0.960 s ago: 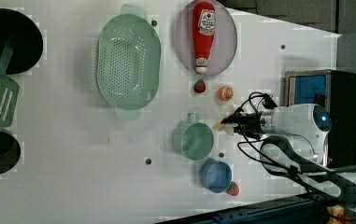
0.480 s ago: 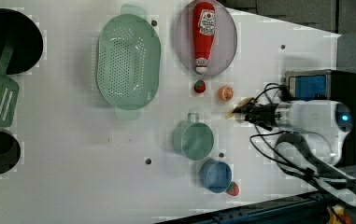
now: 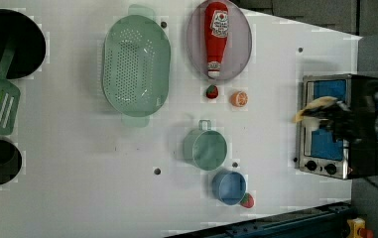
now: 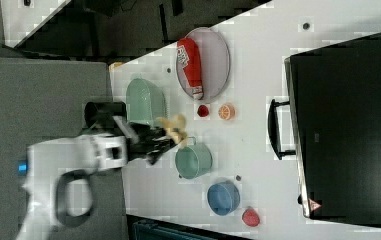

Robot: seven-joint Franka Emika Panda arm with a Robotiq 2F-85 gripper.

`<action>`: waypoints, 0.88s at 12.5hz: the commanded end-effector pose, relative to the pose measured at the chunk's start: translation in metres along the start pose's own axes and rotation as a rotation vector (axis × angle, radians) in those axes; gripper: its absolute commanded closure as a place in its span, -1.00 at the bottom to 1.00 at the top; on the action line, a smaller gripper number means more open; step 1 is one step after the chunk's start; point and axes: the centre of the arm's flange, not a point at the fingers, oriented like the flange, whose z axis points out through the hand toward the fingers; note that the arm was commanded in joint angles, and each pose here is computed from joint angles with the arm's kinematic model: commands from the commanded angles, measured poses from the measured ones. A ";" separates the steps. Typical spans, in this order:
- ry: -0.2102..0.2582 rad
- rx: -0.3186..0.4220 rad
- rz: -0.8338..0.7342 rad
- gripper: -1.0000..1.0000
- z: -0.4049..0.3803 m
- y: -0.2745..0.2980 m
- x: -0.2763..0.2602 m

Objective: Pick banana from table and place on oven.

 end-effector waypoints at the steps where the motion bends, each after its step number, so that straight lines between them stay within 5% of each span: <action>1: -0.014 -0.030 0.037 0.47 -0.068 0.005 0.012; 6: -0.017 -0.025 0.113 0.47 -0.132 0.020 0.057; 11: -0.048 -0.043 0.125 0.47 -0.108 0.092 0.133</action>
